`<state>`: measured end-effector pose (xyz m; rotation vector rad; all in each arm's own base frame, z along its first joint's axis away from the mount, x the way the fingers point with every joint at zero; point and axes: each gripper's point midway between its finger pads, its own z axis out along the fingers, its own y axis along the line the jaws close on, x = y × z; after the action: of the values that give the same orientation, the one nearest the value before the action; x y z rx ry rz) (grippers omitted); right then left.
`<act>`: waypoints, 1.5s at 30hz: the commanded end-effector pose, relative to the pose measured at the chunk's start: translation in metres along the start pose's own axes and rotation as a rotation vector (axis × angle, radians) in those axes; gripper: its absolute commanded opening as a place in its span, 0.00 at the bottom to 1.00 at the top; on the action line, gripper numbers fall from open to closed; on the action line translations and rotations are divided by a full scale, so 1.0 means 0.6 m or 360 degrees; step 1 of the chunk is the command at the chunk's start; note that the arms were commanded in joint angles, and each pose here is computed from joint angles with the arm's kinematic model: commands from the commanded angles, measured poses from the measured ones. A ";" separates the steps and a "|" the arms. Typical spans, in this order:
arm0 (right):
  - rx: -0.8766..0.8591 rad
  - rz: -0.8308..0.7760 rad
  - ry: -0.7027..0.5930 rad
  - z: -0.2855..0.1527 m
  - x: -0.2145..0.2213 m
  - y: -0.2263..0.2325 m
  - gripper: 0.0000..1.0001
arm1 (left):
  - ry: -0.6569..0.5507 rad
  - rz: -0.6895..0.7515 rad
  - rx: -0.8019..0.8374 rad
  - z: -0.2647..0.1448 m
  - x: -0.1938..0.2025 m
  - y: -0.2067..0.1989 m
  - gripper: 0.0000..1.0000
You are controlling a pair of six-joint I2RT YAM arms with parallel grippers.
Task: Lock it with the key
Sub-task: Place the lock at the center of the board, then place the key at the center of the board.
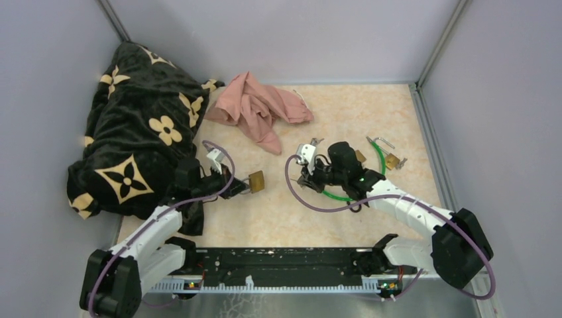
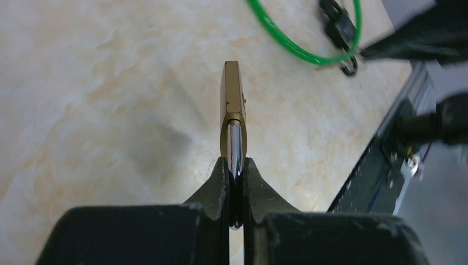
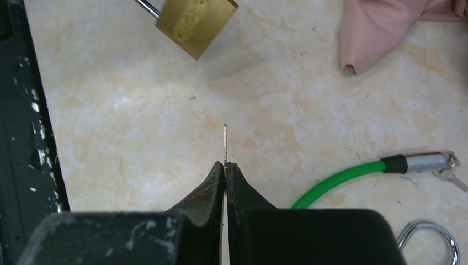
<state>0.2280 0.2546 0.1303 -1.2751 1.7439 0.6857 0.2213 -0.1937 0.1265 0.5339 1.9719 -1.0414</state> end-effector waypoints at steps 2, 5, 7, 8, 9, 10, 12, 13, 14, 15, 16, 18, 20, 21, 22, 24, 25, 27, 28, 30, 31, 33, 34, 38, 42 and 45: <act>-0.0077 0.0130 -0.0313 0.016 -0.097 0.037 0.00 | -0.0356 -0.0699 -0.0403 -0.005 -0.024 0.092 0.00; -0.0161 0.0272 -0.0350 0.035 -0.111 0.066 0.00 | -0.0324 -0.0910 -0.0545 -0.009 0.027 0.119 0.00; -0.0198 0.0371 -0.0356 0.047 -0.116 0.082 0.00 | -0.0294 -0.0984 -0.0654 -0.015 0.059 0.135 0.00; -0.0210 0.0392 -0.0371 0.053 -0.122 0.086 0.00 | -0.0286 -0.1020 -0.0698 -0.019 0.071 0.140 0.00; -0.0216 0.0418 -0.0374 0.059 -0.126 0.091 0.00 | -0.0286 -0.1051 -0.0731 -0.023 0.080 0.144 0.00; -0.0230 0.0432 -0.0372 0.066 -0.129 0.095 0.00 | -0.0295 -0.1064 -0.0756 -0.026 0.083 0.147 0.03; -0.0243 0.0452 -0.0353 0.081 -0.137 0.101 0.00 | -0.0331 -0.1060 -0.0788 -0.031 0.079 0.151 0.24; -0.0252 0.0465 -0.0337 0.090 -0.138 0.104 0.00 | -0.0346 -0.1058 -0.0801 -0.034 0.077 0.152 0.37; -0.0265 0.0484 -0.0322 0.098 -0.140 0.105 0.00 | -0.0359 -0.1068 -0.0833 -0.038 0.079 0.156 0.46; -0.0271 0.0509 -0.0306 0.107 -0.140 0.105 0.00 | -0.0374 -0.1086 -0.0863 -0.043 0.080 0.159 0.53; -0.0283 0.0529 -0.0293 0.115 -0.139 0.106 0.00 | -0.0384 -0.1118 -0.0913 -0.048 0.086 0.165 0.58; -0.0294 0.0580 -0.0252 0.132 -0.132 0.107 0.00 | -0.0407 -0.1167 -0.1000 -0.060 0.093 0.175 0.81; -0.0304 0.0613 -0.0234 0.143 -0.131 0.106 0.00 | -0.0423 -0.1178 -0.1052 -0.070 0.093 0.180 0.98; -0.0306 0.0629 -0.0230 0.148 -0.132 0.105 0.00 | -0.0438 -0.1162 -0.1065 -0.074 0.085 0.181 0.99; -0.0310 0.0644 -0.0226 0.153 -0.132 0.104 0.00 | -0.0451 -0.1132 -0.1074 -0.079 0.077 0.180 0.99; -0.0320 0.0681 -0.0212 0.168 -0.130 0.103 0.00 | -0.0512 -0.1018 -0.1051 -0.086 0.043 0.175 0.99; -0.0322 0.0694 -0.0192 0.178 -0.125 0.102 0.00 | -0.0559 -0.0938 -0.1022 -0.090 0.020 0.170 0.99; -0.0319 0.0730 -0.0136 0.199 -0.116 0.097 0.00 | -0.0668 -0.0718 -0.0951 -0.099 -0.030 0.157 0.99; -0.0322 0.0746 -0.0107 0.210 -0.111 0.096 0.00 | -0.0731 -0.0600 -0.0920 -0.105 -0.054 0.150 0.99; -0.0319 0.0769 -0.0082 0.232 -0.110 0.088 0.00 | -0.0865 -0.0444 -0.0925 -0.123 -0.088 0.147 0.99; -0.0311 0.0779 -0.0064 0.243 -0.105 0.084 0.00 | -0.0915 -0.0406 -0.0937 -0.131 -0.097 0.149 0.99; -0.0279 0.0792 -0.0012 0.264 -0.091 0.073 0.00 | -0.0994 -0.0395 -0.0944 -0.145 -0.104 0.151 0.99; -0.0269 0.0800 0.0009 0.273 -0.083 0.068 0.00 | -0.1020 -0.0412 -0.0939 -0.150 -0.104 0.151 0.99; -0.0187 0.0829 0.0046 0.305 -0.054 0.035 0.00 | -0.1125 -0.0370 -0.0889 -0.161 -0.119 0.139 0.99; -0.0121 0.0839 0.0095 0.330 -0.029 0.009 0.00 | -0.1176 -0.0351 -0.0849 -0.164 -0.126 0.129 0.99; -0.0081 0.0869 0.0106 0.338 -0.020 -0.005 0.00 | -0.1190 -0.0347 -0.0832 -0.165 -0.129 0.125 0.99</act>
<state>0.2666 0.4178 0.0321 -0.9104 2.2090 1.0582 0.2698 -0.0693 0.1755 -0.3501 1.5886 -0.6523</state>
